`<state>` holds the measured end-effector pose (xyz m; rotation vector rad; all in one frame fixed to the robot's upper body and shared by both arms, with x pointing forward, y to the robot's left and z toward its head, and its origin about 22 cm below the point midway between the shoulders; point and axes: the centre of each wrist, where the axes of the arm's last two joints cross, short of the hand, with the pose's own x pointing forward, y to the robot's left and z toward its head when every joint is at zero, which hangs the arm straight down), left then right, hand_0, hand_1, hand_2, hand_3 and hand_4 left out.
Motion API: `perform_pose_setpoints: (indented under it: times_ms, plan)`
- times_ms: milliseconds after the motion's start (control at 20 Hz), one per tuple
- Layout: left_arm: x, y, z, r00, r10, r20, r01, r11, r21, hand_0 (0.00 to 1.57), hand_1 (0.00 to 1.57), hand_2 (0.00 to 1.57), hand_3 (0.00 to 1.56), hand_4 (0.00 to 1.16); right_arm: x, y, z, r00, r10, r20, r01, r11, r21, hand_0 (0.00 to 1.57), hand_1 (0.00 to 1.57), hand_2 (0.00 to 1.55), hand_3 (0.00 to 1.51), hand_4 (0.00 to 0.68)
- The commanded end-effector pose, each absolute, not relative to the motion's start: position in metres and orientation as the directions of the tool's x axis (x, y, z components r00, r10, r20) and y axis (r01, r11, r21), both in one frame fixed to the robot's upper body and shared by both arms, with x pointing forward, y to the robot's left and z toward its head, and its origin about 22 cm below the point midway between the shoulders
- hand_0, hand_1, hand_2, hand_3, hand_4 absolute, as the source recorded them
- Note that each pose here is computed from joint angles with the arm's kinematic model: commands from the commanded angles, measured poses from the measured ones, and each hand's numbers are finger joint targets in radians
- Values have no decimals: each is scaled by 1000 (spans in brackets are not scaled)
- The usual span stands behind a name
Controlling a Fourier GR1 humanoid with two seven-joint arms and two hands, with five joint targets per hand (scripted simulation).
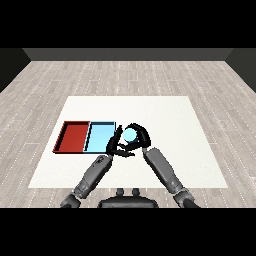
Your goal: Pick the blue can and put it in the blue box
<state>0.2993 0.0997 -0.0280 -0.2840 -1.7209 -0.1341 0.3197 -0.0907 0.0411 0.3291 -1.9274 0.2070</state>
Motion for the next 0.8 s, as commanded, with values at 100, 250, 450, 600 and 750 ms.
perform_pose_setpoints:
  times_ms: [100, 250, 450, 600, 750]
  plan:
    - [281, 76, -28, -141, 119, 983, 281, 957, -75, 0, 0, 0, 0, 0, 330, -88, 48, -342, -121, 932, -335, 942, 0, 1406, 1406, 1429, 1392, 646]
    - [312, 92, -22, -154, 104, 983, 293, 954, -55, 0, 0, 0, 0, 0, 326, -82, 48, -337, -128, 933, -330, 944, 11, 1419, 1419, 1430, 1388, 651]
    - [293, 84, -22, -163, 119, 979, 300, 952, -65, 0, 0, 0, 0, 0, 319, -64, 67, -335, -132, 933, -360, 933, 3, 1420, 1420, 1442, 1399, 617]
    - [290, 87, -38, -175, 138, 975, 295, 952, -82, 0, 0, 0, 0, 0, 323, -51, 51, -367, -106, 924, -367, 929, -39, 1402, 1402, 1438, 1385, 612]
    - [301, 103, -35, -202, 93, 975, 291, 956, -31, 0, 0, 0, 0, 174, 316, -46, 43, -356, -127, 926, -383, 923, -20, 1319, 1319, 1426, 1395, 617]
